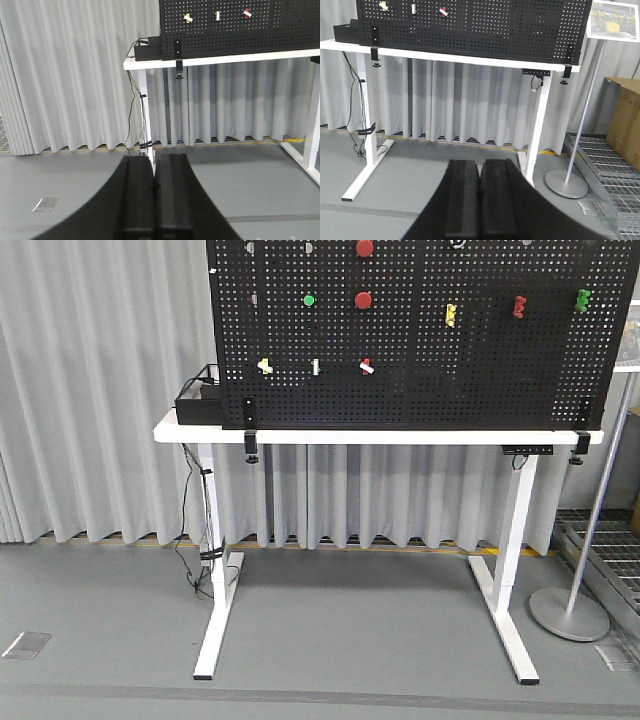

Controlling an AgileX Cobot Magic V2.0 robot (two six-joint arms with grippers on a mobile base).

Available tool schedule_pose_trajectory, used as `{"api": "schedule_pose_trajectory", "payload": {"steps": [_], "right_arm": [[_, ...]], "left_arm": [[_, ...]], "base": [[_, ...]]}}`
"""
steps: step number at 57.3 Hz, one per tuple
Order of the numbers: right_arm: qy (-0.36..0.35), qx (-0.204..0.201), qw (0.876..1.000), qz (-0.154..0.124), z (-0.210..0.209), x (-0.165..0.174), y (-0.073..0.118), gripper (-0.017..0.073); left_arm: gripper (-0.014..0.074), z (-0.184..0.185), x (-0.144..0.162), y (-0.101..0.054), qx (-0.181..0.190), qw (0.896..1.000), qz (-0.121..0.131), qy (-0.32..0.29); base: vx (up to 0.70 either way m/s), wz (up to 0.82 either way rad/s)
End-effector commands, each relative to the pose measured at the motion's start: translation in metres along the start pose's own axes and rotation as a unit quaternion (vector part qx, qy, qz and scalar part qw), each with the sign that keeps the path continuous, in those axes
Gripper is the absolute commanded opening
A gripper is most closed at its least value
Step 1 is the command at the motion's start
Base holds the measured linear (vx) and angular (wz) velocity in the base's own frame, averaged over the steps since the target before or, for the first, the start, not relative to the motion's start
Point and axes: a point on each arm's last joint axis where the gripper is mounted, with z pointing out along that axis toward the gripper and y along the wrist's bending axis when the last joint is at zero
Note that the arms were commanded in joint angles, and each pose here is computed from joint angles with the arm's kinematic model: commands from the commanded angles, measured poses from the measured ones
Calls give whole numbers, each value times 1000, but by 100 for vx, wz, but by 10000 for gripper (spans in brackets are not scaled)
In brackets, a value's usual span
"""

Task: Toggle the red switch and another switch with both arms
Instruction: 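Drive the base forward up to the black pegboard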

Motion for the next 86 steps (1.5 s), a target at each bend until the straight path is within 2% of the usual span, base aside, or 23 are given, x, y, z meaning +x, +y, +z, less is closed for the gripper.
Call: {"api": "schedule_pose_trajectory", "payload": {"steps": [1, 56, 86], "right_arm": [[-44, 5, 999, -5, -1, -6, 0, -6], [-44, 5, 999, -5, -1, -6, 0, -6], [-44, 5, 999, -5, -1, -6, 0, -6]], "left_arm": [[2, -1, -2, -1, 2, 999, -7, -39], [2, -1, -2, -1, 2, 999, -7, -39], [2, -1, -2, -1, 2, 999, -7, -39]], "base": [[0, 0], [1, 0], [19, -1]]}}
